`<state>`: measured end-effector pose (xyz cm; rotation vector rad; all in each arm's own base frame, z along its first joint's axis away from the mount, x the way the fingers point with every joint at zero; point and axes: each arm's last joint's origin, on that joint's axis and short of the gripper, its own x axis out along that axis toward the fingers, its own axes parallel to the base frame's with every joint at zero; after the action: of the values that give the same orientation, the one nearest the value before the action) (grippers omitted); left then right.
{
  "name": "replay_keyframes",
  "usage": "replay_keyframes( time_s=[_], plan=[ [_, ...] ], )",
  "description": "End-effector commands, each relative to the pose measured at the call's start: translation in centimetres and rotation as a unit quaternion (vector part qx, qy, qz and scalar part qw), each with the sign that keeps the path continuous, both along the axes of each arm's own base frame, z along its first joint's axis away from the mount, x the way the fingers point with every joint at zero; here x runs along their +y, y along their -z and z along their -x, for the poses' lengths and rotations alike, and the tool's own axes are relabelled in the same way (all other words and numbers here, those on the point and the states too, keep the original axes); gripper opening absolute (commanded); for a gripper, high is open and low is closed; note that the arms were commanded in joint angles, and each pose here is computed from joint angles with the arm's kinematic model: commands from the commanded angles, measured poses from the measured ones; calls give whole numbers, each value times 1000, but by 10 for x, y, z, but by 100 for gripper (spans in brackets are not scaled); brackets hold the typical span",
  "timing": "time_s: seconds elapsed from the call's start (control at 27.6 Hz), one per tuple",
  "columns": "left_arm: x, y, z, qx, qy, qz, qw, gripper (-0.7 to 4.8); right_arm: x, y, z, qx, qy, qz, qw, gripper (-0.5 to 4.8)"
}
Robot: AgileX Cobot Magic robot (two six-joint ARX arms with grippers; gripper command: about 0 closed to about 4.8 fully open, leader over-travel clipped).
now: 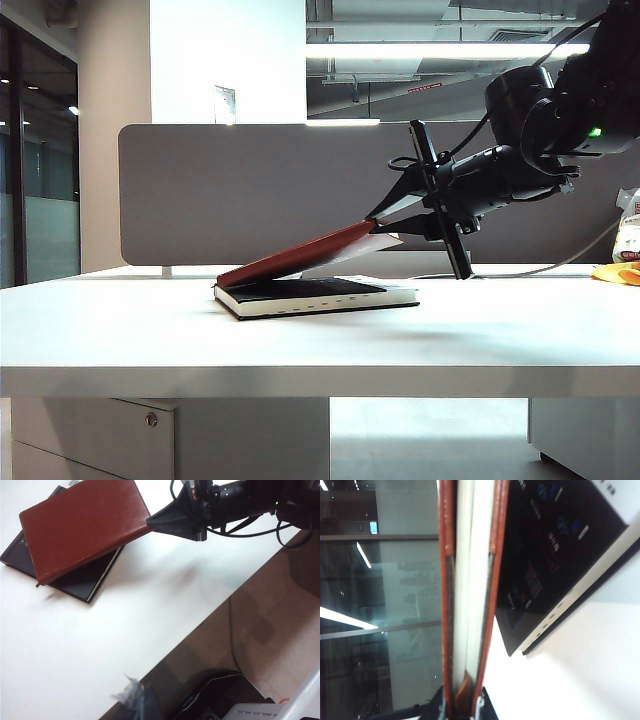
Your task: Pick up the red book and place it on top of the black book.
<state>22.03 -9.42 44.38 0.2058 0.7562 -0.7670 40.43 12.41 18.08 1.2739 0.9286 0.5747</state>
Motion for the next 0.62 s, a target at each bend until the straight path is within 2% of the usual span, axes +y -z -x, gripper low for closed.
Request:
replay_keyframes(
  time_s=[0.04, 0.15, 0.22, 0.25, 0.62],
  plan=[
    [2, -4, 5, -12, 2, 3, 1000, -6, -1, -3, -1, -5, 13, 7, 1000, 98],
    [3, -7, 9, -18, 3, 7, 1000, -6, -1, -3, -1, -5, 19, 9, 1000, 123],
    [4, -9, 11, -21, 3, 8, 1000, -6, -2, -3, -1, -7, 23, 12, 1000, 171],
    [5, -9, 13, -22, 3, 9, 1000, -6, -4, -3, -2, -8, 26, 12, 1000, 214],
    [5, -9, 14, -21, 4, 9, 1000, -6, -15, -2, -5, 2, 37, 14, 999, 212]
  ],
)
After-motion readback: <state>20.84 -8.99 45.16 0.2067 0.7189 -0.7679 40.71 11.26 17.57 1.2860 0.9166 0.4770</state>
